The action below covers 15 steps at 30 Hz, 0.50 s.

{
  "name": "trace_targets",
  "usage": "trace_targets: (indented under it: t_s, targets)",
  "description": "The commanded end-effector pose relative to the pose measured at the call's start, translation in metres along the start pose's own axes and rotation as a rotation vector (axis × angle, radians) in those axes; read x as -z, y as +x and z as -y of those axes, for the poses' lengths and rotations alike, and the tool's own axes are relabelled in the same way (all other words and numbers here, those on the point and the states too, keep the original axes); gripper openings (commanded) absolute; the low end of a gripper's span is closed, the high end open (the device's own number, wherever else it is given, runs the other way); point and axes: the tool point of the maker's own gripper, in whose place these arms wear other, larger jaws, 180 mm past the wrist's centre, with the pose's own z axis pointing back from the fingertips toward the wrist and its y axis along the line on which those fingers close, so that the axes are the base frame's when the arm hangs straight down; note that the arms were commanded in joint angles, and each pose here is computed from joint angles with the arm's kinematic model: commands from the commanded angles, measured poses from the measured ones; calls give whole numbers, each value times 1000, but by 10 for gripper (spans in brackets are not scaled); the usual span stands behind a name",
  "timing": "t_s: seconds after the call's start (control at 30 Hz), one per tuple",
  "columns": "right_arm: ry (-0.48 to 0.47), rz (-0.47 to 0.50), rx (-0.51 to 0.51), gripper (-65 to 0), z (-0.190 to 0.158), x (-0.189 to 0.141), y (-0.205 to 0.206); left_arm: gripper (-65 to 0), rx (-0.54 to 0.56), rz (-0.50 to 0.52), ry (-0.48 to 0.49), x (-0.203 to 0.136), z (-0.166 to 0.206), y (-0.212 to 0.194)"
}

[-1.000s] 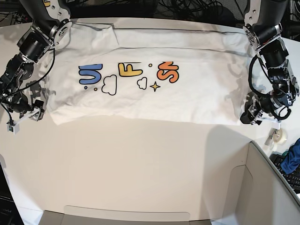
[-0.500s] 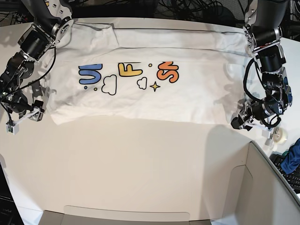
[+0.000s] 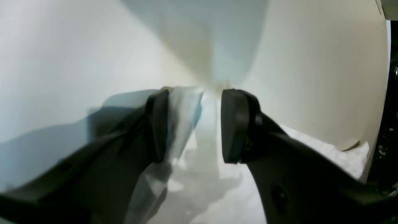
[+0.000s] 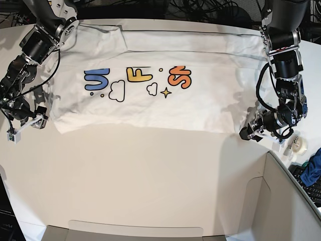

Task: Layout the t-shirt on the table in an organized manner, then fold the t-shirt properly
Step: 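Lower both grippers to the shirt's printed-side edge at each end, then pinch the printed-side edge with both grippers at the shirt's ends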

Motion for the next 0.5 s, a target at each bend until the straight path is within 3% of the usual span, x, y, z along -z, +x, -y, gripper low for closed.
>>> trace_targets:
  t_s: [0.0,0.1,0.3,0.47]
  targets:
    - [-6,68,-1,-230,4,-8,23,-391,23,7,8,-5,2,11]
    - [-6,68,-1,-230,4,-8,23,-453,24,7,11,-6,1,11]
    - [-6,63,-1,-230,4,-7,21,-650,27,5,13,-6,0,10]
    - [1,52,-38,-229,-2,-5,23,-650,23,-4,21,-6,-4,5]
